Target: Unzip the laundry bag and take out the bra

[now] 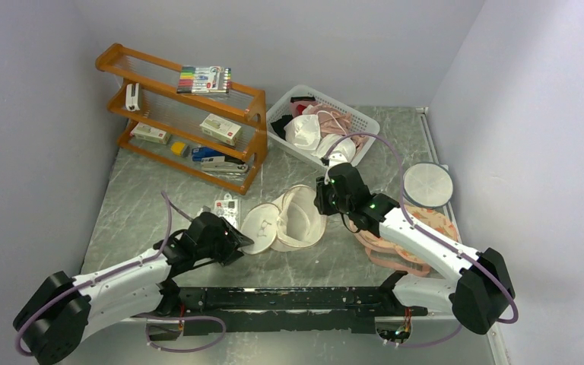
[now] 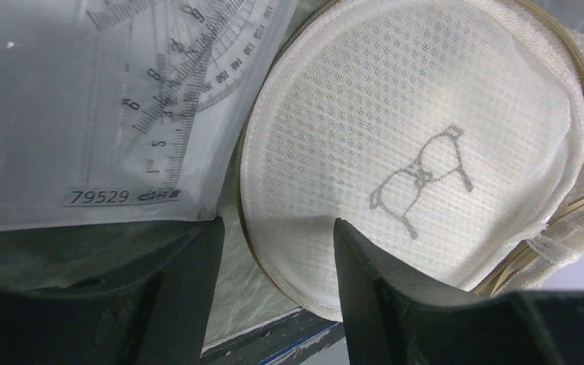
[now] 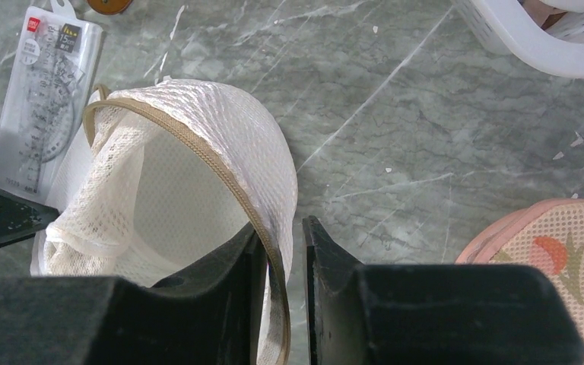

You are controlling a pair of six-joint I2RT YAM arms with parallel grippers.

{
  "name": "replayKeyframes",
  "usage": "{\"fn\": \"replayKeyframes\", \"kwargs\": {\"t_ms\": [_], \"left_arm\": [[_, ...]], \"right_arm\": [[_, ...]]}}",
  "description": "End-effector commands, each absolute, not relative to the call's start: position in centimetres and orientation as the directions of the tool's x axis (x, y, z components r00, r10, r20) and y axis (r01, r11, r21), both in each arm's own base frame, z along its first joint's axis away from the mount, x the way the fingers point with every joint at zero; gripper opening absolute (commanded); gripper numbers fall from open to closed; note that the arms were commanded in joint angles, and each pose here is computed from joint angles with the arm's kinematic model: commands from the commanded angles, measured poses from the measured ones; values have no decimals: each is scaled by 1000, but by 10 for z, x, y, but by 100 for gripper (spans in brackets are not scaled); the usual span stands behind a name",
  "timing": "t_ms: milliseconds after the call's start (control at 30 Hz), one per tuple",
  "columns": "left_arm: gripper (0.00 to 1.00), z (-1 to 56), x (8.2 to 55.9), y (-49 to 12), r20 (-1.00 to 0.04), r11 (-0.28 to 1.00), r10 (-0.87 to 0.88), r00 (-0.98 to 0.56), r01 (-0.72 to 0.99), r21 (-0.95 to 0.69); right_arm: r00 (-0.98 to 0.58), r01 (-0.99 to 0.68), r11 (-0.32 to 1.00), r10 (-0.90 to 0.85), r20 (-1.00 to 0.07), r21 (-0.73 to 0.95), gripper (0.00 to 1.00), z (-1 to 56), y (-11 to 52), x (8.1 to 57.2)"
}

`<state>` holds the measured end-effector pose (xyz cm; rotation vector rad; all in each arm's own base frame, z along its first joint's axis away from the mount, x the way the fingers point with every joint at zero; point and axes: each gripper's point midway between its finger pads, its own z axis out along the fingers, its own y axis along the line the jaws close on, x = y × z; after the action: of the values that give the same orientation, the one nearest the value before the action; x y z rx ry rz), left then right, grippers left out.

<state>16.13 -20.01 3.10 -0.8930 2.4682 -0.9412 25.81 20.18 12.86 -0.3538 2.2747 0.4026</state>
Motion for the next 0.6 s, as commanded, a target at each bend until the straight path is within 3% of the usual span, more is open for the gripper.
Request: {"fn": "replayKeyframes", "kwargs": {"t_ms": [0, 133, 367, 467, 567], "left_arm": [[62, 36, 163, -216, -44, 531, -644, -764, -405, -744], [46, 39, 165, -218, -59, 528, -632, -773, -373, -763], [10, 73, 182, -207, -221, 568, -631, -743, -249, -784], [7, 99, 191, -197, -319, 591, -636, -703, -178, -787], [7, 134, 199, -188, -437, 618, -623, -648, -66, -783]], "right_arm": [[-628, -383, 907, -114, -770, 177, 23, 142, 204, 261], [-630, -383, 904, -107, -769, 188, 22, 145, 207, 262], [-639, -380, 904, -104, -762, 195, 22, 160, 207, 261], [-659, -400, 891, -115, -743, 217, 19, 162, 213, 256], [-697, -397, 887, -124, -706, 236, 10, 161, 218, 250]]}}
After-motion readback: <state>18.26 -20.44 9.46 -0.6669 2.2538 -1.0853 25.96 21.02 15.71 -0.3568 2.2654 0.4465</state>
